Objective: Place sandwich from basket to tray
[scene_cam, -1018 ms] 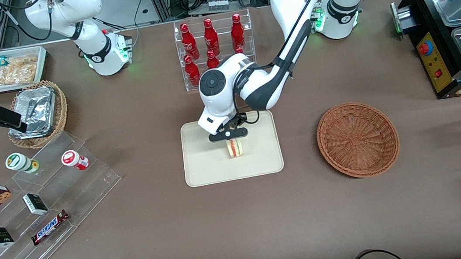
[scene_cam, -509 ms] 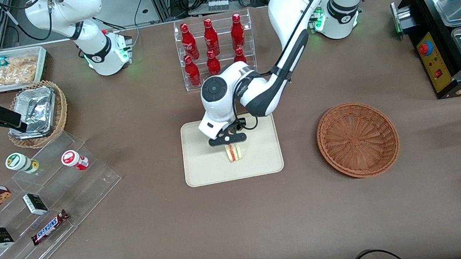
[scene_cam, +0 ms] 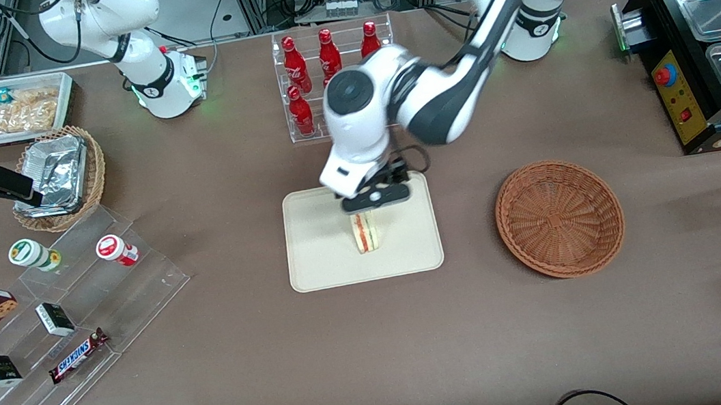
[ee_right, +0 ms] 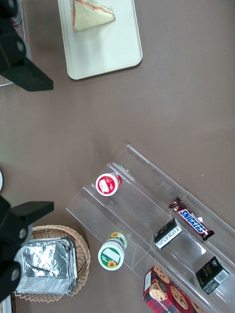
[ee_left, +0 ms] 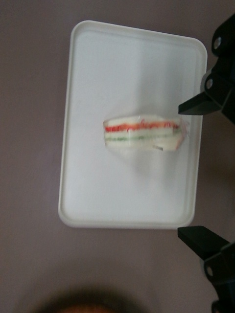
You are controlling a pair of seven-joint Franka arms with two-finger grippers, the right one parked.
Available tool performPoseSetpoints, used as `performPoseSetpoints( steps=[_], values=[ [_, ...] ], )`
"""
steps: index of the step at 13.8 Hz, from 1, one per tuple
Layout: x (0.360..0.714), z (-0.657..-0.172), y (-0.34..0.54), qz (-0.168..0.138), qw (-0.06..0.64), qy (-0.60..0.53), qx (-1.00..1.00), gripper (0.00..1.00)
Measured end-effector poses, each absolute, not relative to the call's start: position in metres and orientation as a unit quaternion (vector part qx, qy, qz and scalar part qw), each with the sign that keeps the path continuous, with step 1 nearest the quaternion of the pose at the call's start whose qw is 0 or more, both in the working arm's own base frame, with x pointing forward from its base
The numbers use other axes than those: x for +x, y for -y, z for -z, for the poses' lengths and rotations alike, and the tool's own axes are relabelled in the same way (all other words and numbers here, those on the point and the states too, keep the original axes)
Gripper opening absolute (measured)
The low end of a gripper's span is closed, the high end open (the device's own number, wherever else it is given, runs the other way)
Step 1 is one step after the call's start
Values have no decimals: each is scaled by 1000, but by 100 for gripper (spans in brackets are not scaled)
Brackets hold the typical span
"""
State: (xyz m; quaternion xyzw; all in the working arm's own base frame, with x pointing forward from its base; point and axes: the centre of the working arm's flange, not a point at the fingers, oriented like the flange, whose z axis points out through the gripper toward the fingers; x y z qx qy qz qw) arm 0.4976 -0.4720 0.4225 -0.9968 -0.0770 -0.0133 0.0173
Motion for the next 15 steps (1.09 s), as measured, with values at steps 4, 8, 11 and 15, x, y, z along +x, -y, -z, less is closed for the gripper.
performPoseSetpoints(
  steps=[4,8,11,15],
  values=[
    [512,-527,352,11,45,138,-989,100],
    [522,-574,249,-11,68,145,-987,100],
    [527,-588,186,-40,74,116,-990,100],
    [531,-601,94,-83,38,68,-994,100]
  ],
)
